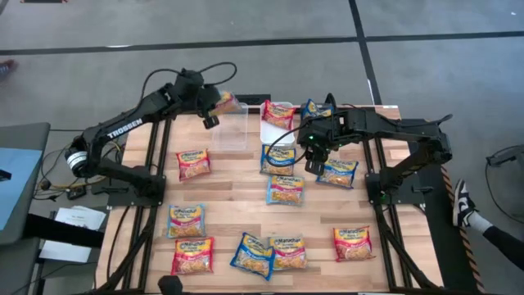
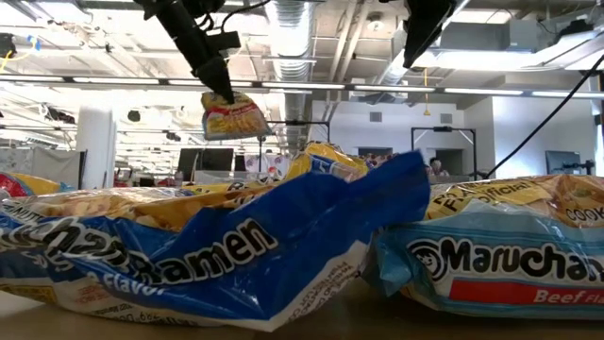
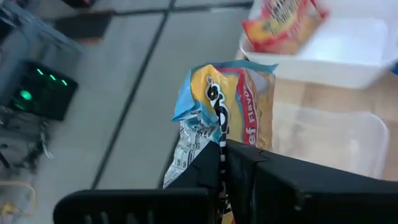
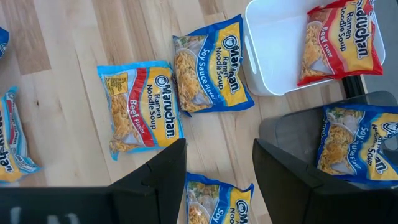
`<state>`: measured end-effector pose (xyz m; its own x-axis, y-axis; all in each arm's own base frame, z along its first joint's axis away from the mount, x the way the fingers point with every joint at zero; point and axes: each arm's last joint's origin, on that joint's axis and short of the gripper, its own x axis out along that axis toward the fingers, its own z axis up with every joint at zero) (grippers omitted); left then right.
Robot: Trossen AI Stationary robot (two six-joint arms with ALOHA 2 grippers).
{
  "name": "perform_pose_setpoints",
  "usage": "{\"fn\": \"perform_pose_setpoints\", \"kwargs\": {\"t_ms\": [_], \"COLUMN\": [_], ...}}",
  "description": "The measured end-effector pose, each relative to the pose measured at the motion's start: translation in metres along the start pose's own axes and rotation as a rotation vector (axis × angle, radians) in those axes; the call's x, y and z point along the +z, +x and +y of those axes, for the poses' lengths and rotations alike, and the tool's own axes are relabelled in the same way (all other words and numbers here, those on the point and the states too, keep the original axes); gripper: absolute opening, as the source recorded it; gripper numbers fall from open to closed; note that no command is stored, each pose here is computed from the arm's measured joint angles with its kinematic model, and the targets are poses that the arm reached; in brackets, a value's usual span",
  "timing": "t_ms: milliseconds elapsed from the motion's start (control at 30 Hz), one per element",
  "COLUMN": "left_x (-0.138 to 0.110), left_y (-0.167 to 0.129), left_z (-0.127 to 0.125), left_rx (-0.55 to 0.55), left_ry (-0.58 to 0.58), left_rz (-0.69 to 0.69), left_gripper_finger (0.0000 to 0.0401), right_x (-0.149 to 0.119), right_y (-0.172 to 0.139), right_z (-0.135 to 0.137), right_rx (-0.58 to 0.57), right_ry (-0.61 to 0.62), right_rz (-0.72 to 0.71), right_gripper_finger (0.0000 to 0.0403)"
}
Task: Sort Maruchan noodles
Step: Put the light blue noodle pack into the transparent bin
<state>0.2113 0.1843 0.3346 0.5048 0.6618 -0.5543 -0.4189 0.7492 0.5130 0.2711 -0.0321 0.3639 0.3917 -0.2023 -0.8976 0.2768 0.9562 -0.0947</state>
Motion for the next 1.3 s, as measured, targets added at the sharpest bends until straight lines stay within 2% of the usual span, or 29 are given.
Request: {"fn": "perform_pose_setpoints", "kwargs": {"t_ms": [133, 333, 633, 833, 1300], "left_x": [0.0, -0.005, -0.015, -0.018, -0.017], "left_y": [0.017, 0.052, 0.085, 0.094, 0.098], "left_z": [0.001, -0.008, -0.019, -0.02, -0.025], "left_rx": [-0.003, 0.008, -0.014, 0.038, -0.018], "left_ry": [0.025, 0.108, 0.134, 0.151, 0.17], "left_rz": [-0.004, 0.079, 0.165, 0.211, 0.188], "left_gripper_finger": [0.0, 0.0, 0.0, 0.0, 0.0], "right_x": [0.0, 0.0, 0.0, 0.0, 0.0], "right_y": [0.0, 0.0, 0.0, 0.0, 0.0], "right_z": [0.0, 0.0, 0.0, 0.0, 0.001], "right_rx": [0.0, 0.0, 0.0, 0.001, 0.002], "right_ry": [0.001, 0.001, 0.002, 0.012, 0.025], "right_rz": [-0.001, -0.001, -0.001, -0.001, -0.002], "right_gripper_finger": [0.0207, 0.0207, 0.0207, 0.0207, 0.0207]}}
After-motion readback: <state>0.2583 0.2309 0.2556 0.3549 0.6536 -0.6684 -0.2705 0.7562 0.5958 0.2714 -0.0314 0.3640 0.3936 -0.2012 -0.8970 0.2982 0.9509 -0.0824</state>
